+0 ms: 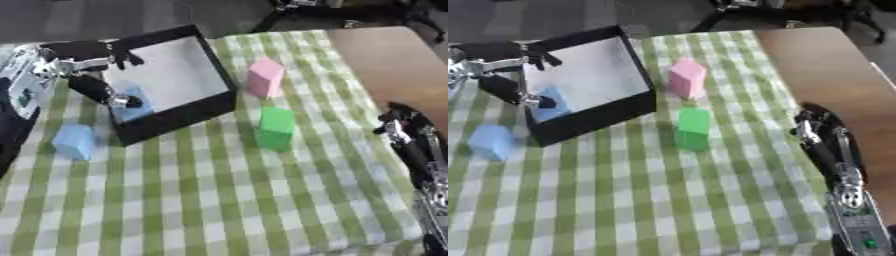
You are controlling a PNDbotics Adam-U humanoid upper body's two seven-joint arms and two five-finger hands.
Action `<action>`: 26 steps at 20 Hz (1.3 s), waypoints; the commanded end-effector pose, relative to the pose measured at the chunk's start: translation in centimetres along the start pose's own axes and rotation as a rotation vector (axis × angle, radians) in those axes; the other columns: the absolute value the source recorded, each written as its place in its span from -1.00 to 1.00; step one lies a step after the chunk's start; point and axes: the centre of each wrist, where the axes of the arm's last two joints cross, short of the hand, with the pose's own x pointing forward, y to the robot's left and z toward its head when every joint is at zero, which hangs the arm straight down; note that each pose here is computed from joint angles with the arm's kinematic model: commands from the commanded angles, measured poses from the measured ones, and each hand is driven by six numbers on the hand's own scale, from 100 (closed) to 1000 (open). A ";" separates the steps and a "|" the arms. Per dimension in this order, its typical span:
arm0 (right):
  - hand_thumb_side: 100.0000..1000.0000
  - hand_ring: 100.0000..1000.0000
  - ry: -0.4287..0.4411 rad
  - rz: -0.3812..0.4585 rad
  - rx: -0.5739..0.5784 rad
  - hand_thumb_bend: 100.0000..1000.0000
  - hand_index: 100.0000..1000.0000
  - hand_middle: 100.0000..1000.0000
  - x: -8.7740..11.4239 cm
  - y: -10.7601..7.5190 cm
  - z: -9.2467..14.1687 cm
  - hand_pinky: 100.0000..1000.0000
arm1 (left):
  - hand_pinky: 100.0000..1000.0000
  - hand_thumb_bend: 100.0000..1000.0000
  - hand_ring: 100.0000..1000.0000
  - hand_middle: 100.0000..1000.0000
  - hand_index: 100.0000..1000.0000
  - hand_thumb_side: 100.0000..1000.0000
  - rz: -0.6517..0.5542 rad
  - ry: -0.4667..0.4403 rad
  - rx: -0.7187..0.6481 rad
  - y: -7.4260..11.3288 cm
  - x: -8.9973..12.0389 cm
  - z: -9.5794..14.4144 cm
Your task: Pick up objects on the table and place them in the box.
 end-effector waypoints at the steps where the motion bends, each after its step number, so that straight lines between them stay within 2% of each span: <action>1: 0.01 0.01 -0.020 0.018 -0.003 -1.00 0.57 0.12 0.5 -0.7 -0.4 0.62 | 0.64 0.52 0.55 0.70 0.96 0.92 -0.004 0.016 0.110 2.1 -0.7 1.6; 2: 0.01 0.01 -0.018 0.019 -0.004 -1.00 0.57 0.12 0.4 -0.7 -0.3 0.62 | 0.61 0.40 0.50 0.65 0.95 0.85 0.010 0.003 0.145 2.3 -0.8 2.2; 3: 0.06 0.01 -0.017 0.020 -0.005 -1.00 0.57 0.12 0.4 -0.7 -0.3 0.62 | 0.58 0.26 0.46 0.61 0.94 1.00 0.026 -0.018 0.177 2.6 -0.8 2.8; 4: 0.01 0.01 -0.015 0.022 -0.007 -1.00 0.57 0.12 0.4 -0.8 -0.3 0.62 | 0.58 0.24 0.45 0.56 0.92 0.77 0.037 -0.042 0.203 3.0 -0.9 3.6; 7: 0.00 0.01 -0.012 0.028 -0.014 -1.00 0.57 0.12 0.3 -1.0 -0.2 0.62 | 0.59 0.20 0.47 0.56 0.91 0.73 0.042 -0.093 0.204 4.5 -1.4 6.7; 11: 0.01 0.01 -0.003 0.041 -0.017 -1.00 0.57 0.12 0.1 -1.3 0.0 0.62 | 0.60 0.11 0.48 0.54 0.88 0.58 0.033 -0.064 0.030 5.5 -2.8 11.6; 14: 0.01 0.01 0.001 0.051 -0.019 -1.00 0.57 0.12 0.1 -1.6 0.1 0.62 | 0.60 0.14 0.49 0.53 0.87 0.52 0.042 -0.049 -0.113 5.1 -3.4 13.8; 16: 0.01 0.01 0.001 0.054 -0.017 -1.00 0.57 0.12 0.1 -1.6 0.1 0.62 | 0.60 0.15 0.49 0.53 0.88 0.52 0.039 -0.051 -0.190 4.5 -3.3 14.2; 21: 0.01 0.01 0.001 0.056 -0.016 -1.00 0.57 0.12 0.1 -1.7 0.1 0.62 | 0.60 0.15 0.49 0.53 0.88 0.52 0.040 -0.052 -0.217 4.3 -3.1 14.4; 22: 0.01 0.01 0.001 0.056 -0.016 -1.00 0.57 0.12 0.1 -1.7 0.1 0.62 | 0.58 0.20 0.48 0.52 0.87 0.30 0.041 -0.053 -0.219 4.2 -3.1 14.3; 23: 0.01 0.01 -0.004 0.057 -0.013 -1.00 0.57 0.13 0.2 -1.6 0.0 0.62 | 0.58 0.22 0.48 0.52 0.87 0.28 0.050 -0.059 -0.240 3.2 -3.1 13.9; 26: 0.01 0.01 -0.006 0.058 -0.001 -1.00 0.57 0.13 0.2 -1.5 -0.1 0.62 | 0.58 0.29 0.48 0.52 0.87 0.27 0.067 -0.077 -0.365 -1.1 -3.3 12.7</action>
